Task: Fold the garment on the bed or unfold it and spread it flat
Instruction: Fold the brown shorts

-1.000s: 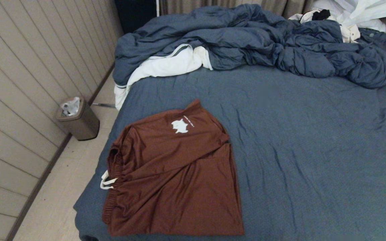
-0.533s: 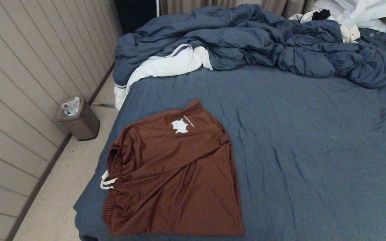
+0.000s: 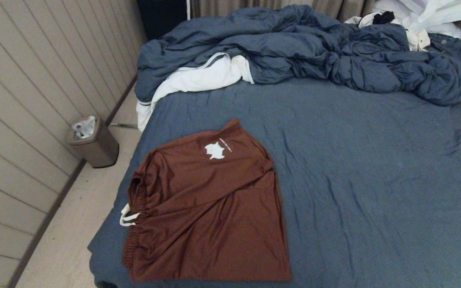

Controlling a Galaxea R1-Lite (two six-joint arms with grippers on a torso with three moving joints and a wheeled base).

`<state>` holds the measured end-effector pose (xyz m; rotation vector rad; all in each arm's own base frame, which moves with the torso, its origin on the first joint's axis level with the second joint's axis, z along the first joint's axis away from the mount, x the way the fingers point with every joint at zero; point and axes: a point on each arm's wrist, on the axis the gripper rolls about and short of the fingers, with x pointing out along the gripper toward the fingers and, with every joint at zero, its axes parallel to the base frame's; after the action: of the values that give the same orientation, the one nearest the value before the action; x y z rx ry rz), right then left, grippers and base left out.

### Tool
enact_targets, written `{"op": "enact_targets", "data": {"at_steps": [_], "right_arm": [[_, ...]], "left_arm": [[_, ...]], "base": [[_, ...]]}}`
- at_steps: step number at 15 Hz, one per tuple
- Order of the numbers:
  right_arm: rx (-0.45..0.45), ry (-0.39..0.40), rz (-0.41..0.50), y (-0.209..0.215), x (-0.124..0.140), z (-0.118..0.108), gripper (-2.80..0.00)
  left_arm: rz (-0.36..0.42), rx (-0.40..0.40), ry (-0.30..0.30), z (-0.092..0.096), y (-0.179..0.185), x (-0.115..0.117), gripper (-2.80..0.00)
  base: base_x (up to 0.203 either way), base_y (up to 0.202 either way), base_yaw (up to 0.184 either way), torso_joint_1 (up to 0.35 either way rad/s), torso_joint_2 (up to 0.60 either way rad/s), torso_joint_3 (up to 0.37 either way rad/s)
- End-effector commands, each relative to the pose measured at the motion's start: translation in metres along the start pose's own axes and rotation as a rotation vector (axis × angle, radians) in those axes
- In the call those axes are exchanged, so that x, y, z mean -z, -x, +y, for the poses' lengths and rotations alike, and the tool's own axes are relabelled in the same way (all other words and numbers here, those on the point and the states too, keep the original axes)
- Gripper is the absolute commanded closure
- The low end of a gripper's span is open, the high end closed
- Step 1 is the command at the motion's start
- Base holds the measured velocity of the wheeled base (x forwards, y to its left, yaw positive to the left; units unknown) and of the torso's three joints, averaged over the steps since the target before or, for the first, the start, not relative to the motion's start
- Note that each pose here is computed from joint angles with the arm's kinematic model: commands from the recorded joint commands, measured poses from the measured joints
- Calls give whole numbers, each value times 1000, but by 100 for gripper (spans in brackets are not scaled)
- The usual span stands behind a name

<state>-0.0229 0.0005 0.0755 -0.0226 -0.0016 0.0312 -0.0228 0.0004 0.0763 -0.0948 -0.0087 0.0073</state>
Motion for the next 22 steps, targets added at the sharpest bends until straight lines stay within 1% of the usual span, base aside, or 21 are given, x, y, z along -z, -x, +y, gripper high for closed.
{"op": "enact_targets", "data": {"at_steps": [1,7,8,9,10,11,12,13,15,16,18,19,20,22], "right_arm": [[-1,0,1,0,0,0,0],[-1,4,-3,0,-1,0,0],[1,13,-6,0,-2,0,0],[-1,29,-20,2,-10,0,0],[-5,43,-29,5,-23,0,0],[-9,50,-24,6,-43,-1,0],[-17,53,-19,5,-69,-1,0],[-33,54,0,0,-91,-2,0],[-82,53,35,-19,-137,-3,0],[-108,47,65,-34,-154,-3,0],[-153,13,163,-76,-178,1,0],[-170,-8,227,-100,-183,4,0],[-190,-32,303,-126,-183,8,0],[-231,-93,486,-179,-166,16,0]], "left_arm": [[1,0,0,0,0,0,0],[12,-3,-12,0,0,0,0],[17,-5,-12,0,0,0,0],[6,-5,-14,0,2,-5,0],[-15,-1,-14,-2,5,-18,0],[-35,6,-12,-4,10,-38,0],[-46,12,-10,-6,14,-61,0],[-39,15,-9,-8,14,-83,0],[14,17,-4,-12,0,-124,0],[49,24,2,-14,-11,-139,0],[161,57,34,-18,-46,-160,0],[231,76,60,-19,-67,-165,0],[313,93,88,-20,-90,-166,0],[494,111,148,-21,-136,-154,0]], "base": [[0,0,0,0,0,0],[0,0,0,0,0,0],[0,0,0,0,0,0],[0,0,0,0,0,0],[0,0,0,0,0,0],[0,0,0,0,0,0],[0,0,0,0,0,0],[0,0,0,0,0,0],[0,0,0,0,0,0],[0,0,0,0,0,0],[0,0,0,0,0,0],[0,0,0,0,0,0],[0,0,0,0,0,0],[0,0,0,0,0,0]]}}
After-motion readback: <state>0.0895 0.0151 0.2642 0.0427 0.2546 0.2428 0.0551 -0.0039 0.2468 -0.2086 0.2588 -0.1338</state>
